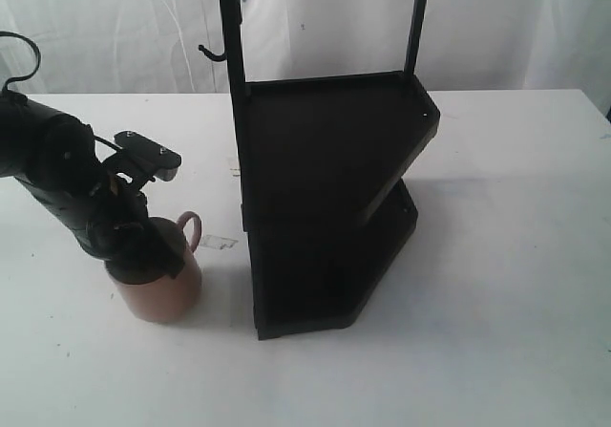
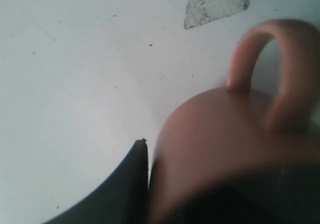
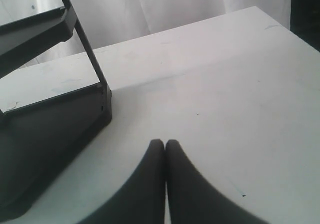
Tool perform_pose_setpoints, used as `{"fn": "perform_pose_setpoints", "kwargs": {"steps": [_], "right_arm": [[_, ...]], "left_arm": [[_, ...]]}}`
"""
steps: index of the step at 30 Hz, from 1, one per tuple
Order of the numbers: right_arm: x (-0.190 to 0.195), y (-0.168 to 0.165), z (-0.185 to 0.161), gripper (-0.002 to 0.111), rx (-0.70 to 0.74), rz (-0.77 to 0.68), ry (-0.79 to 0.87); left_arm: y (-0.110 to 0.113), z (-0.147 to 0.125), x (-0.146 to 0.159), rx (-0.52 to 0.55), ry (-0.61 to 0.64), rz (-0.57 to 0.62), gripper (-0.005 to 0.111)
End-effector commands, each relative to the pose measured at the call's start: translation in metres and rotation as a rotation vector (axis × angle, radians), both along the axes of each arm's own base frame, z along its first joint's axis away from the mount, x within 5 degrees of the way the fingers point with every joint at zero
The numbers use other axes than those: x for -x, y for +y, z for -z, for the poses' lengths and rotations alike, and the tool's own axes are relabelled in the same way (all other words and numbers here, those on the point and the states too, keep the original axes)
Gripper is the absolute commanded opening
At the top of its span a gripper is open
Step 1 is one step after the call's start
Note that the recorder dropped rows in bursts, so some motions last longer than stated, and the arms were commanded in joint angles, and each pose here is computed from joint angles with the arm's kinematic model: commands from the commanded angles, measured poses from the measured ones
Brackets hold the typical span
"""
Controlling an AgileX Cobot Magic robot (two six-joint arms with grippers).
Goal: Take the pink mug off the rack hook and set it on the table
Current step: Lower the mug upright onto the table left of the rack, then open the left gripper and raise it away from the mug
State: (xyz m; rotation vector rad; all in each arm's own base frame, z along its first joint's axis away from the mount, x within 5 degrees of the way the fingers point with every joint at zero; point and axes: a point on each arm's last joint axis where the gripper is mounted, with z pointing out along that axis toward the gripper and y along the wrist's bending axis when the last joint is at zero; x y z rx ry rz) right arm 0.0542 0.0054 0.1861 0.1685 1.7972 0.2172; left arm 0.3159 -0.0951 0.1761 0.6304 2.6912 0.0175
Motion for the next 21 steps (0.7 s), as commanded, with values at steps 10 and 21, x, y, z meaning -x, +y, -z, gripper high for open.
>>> {"fn": "perform_pose_setpoints", "kwargs": {"steps": [10, 21], "right_arm": [[0.000, 0.000, 0.001, 0.000, 0.001, 0.007, -0.009], [0.000, 0.000, 0.001, 0.000, 0.001, 0.007, -0.009]], "left_arm": [[0.003, -0.019, 0.004, 0.016, -0.031, -0.015, 0.041], [0.006, -0.052, 0.017, 0.044, -0.092, -0.023, 0.040]]}}
